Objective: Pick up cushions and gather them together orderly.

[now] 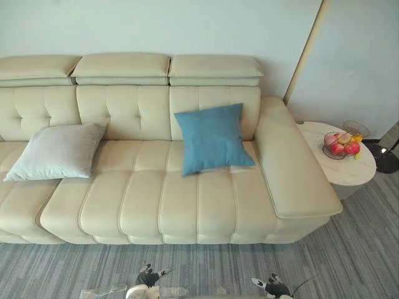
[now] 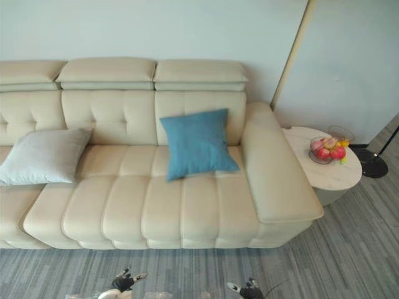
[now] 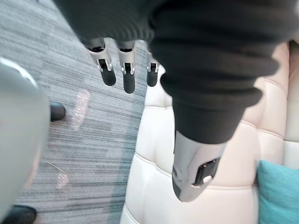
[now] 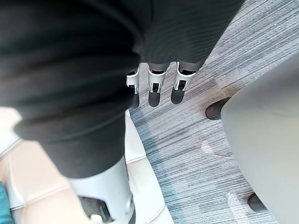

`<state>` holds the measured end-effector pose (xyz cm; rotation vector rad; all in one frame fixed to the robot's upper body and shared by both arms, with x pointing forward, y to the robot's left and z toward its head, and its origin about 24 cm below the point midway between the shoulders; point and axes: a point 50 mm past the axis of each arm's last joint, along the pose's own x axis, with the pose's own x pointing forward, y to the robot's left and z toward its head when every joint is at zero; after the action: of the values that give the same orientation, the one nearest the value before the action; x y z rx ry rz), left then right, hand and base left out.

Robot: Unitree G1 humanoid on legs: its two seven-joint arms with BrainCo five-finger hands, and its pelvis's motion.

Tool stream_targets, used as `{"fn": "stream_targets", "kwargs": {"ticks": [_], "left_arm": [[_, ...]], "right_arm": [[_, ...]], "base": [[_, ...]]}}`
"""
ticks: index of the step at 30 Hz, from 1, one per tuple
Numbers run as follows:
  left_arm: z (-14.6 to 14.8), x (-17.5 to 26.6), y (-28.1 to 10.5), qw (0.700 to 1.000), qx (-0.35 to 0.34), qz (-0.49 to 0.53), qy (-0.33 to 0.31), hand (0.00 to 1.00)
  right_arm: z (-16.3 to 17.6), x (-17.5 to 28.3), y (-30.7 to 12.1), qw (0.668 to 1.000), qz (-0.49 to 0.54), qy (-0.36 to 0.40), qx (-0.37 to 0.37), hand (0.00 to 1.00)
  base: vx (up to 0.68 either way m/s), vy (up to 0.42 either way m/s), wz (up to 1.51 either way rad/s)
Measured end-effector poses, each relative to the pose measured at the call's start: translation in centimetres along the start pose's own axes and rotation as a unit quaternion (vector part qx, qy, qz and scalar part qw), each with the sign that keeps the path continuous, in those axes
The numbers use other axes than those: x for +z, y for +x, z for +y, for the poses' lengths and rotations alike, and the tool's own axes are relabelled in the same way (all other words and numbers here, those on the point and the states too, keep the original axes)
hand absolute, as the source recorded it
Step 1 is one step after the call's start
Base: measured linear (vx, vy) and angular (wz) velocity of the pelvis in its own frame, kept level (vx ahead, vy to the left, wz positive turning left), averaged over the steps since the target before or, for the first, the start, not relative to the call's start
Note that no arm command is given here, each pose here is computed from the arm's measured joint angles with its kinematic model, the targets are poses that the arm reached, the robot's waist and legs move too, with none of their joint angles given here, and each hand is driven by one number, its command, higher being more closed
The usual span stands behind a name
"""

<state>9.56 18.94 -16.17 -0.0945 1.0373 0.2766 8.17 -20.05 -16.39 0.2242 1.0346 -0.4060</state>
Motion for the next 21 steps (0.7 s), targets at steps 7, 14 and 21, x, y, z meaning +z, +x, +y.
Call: {"fn": "stream_targets", "kwargs": {"ticks": [7, 14, 21], "left_arm": [[0.02, -0.75, -0.14, 1.0, -0.001, 0.014, 0.008, 0.0], [0.8, -0.9, -0.09, 1.0, 0.006, 0.021, 0.02, 0.0], [0.81, -0.91, -0.09, 1.0, 0.006, 0.021, 0.02, 0.0]], "right_arm": [[-0.67, -0.57, -0.09, 1.0, 0.015, 0.003, -0.014, 0.0], [-0.51, -0.68, -0.03, 1.0, 0.022, 0.0, -0.012, 0.0], [-0.56, -0.78, -0.07, 1.0, 0.024, -0.003, -0.012, 0.0]], "base": [[-0.01, -0.06, -0.02], [0.0, 0.0, 0.02], [0.0, 0.0, 0.0]]}}
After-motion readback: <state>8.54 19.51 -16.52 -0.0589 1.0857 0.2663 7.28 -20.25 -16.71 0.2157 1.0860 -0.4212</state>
